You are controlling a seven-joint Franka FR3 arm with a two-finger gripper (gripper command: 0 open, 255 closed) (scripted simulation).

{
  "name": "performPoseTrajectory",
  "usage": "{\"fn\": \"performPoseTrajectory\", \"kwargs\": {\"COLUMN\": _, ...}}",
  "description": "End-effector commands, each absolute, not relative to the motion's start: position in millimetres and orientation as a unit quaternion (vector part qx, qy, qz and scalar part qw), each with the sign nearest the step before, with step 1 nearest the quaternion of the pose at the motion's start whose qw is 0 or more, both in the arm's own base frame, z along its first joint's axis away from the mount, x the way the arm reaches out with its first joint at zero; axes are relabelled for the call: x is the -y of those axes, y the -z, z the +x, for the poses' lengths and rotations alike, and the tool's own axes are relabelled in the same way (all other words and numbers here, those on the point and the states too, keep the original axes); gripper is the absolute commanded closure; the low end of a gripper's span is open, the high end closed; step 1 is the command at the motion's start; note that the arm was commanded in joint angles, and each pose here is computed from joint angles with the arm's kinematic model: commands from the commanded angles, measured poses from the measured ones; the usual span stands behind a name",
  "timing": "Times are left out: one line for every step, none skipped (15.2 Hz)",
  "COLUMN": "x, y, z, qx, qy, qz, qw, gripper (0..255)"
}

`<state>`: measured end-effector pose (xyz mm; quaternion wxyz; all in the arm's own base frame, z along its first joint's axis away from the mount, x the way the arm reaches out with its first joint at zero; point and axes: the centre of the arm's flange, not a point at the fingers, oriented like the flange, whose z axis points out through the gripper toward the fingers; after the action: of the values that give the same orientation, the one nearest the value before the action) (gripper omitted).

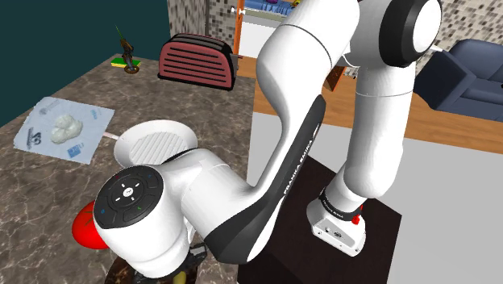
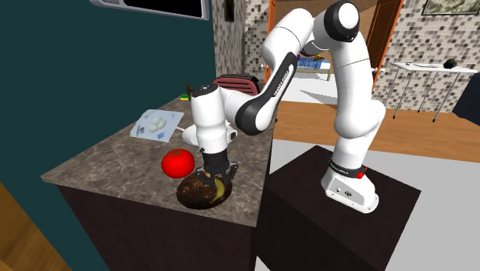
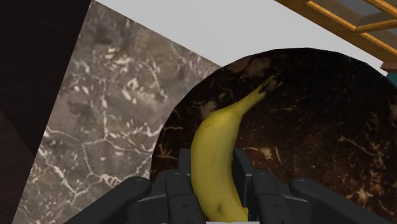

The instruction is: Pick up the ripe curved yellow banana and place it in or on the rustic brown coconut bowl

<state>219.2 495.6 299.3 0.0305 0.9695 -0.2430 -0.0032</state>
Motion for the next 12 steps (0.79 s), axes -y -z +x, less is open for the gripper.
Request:
{"fn": "performPoseTrajectory", "kwargs": {"x": -496, "y": -299, "z": 219, "qx": 0.243, "qy": 0.003, "qz": 0.97, "qw": 0.03, "gripper": 255}}
{"fn": "performPoseTrajectory", "kwargs": {"x": -496, "y": -305, "z": 219, "qx": 0.243, "qy": 0.003, "qz": 0.97, "qw": 0.03, "gripper": 255}}
{"fn": "performPoseTrajectory", "kwargs": {"x": -496, "y": -310, "z": 219, "qx": 0.243, "qy": 0.003, "qz": 0.97, "qw": 0.03, "gripper": 255}}
{"fn": "performPoseTrajectory", "kwargs": {"x": -496, "y": -315, "z": 219, "qx": 0.243, "qy": 0.003, "qz": 0.97, "qw": 0.03, "gripper": 255}}
{"fn": "performPoseTrajectory", "kwargs": {"x": -496, "y": -320, "z": 219, "qx": 0.243, "qy": 0.003, "qz": 0.97, "qw": 0.03, "gripper": 255}}
{"fn": "performPoseTrajectory", "kwargs": {"x": -496, "y": -326, "z": 219, "qx": 0.243, "qy": 0.003, "qz": 0.97, "qw": 0.03, "gripper": 255}}
{"fn": "performPoseTrajectory", "kwargs": {"x": -496, "y": -331, "z": 219, "qx": 0.243, "qy": 0.003, "qz": 0.97, "qw": 0.03, "gripper": 255}}
{"fn": "performPoseTrajectory", "kwargs": {"x": -496, "y": -336, "z": 219, "qx": 0.243, "qy": 0.003, "qz": 0.97, "qw": 0.03, "gripper": 255}}
{"fn": "performPoseTrajectory", "kwargs": {"x": -496, "y": -341, "z": 219, "qx": 0.243, "qy": 0.003, "qz": 0.97, "qw": 0.03, "gripper": 255}}
{"fn": "performPoseTrajectory", "kwargs": {"x": -496, "y": -347, "z": 219, "qx": 0.243, "qy": 0.003, "qz": 0.97, "qw": 0.03, "gripper": 255}}
{"fn": "performPoseTrajectory", "kwargs": {"x": -496, "y": -352, "z": 219, "qx": 0.243, "qy": 0.003, "qz": 0.97, "qw": 0.03, "gripper": 255}}
{"fn": "performPoseTrajectory", "kwargs": {"x": -496, "y": -357, "z": 219, "qx": 0.243, "qy": 0.003, "qz": 0.97, "qw": 0.03, "gripper": 255}}
